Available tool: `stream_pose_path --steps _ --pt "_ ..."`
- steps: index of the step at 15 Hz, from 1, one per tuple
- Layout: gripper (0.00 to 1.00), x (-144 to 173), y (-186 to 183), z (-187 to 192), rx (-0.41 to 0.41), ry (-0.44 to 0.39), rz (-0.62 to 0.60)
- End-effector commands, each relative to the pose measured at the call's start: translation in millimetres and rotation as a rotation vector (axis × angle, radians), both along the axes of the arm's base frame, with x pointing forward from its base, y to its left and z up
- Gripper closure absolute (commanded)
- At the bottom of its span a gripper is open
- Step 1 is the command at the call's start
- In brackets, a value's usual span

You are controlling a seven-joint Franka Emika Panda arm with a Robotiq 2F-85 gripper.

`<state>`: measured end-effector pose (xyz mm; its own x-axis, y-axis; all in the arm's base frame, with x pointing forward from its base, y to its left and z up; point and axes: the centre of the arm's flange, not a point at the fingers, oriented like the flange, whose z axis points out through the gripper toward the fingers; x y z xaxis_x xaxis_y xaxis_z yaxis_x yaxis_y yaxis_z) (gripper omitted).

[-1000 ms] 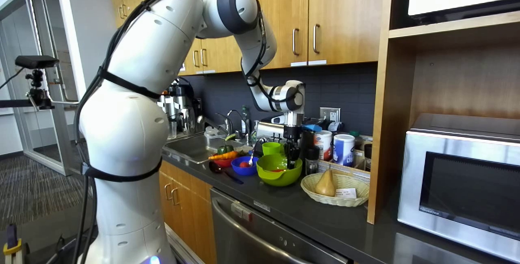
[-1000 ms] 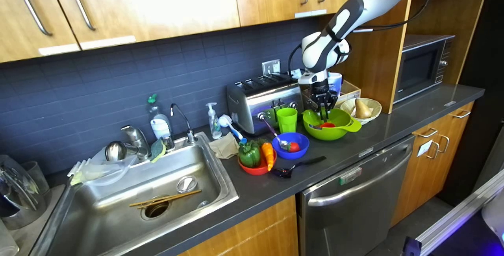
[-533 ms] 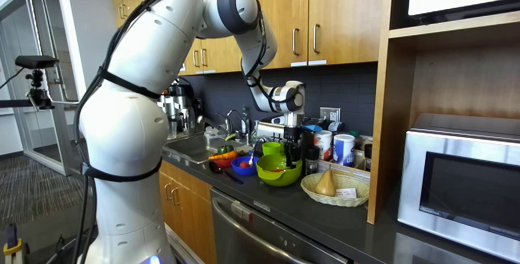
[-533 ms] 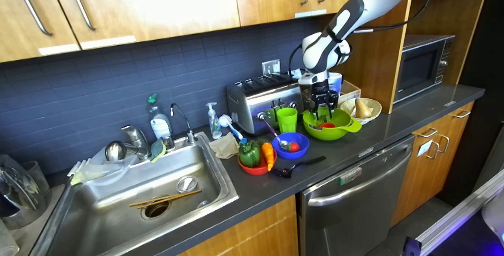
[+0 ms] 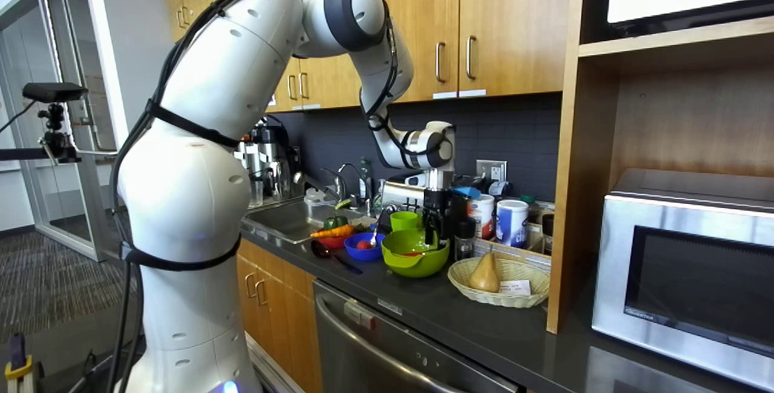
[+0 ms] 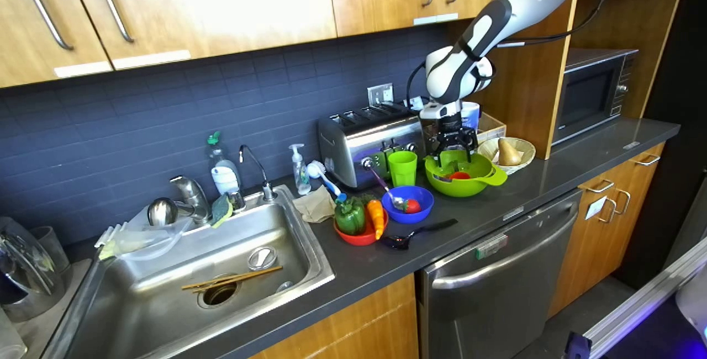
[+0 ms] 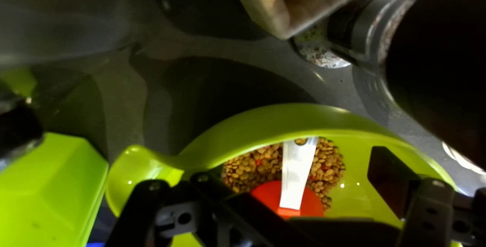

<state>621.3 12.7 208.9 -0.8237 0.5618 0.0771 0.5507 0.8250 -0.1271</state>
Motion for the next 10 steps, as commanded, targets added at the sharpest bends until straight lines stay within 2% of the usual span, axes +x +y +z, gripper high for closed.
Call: stream_pose_path --steps 1,7,10 --pt "0.34 -5.3 -16.8 -41.1 0.005 0.062 -0.027" --pt "0.82 -5.4 -15.9 -40.2 0.001 0.06 -0.027" --pt "1.0 -5.3 -15.4 -39.4 0.0 0.059 -0.026"
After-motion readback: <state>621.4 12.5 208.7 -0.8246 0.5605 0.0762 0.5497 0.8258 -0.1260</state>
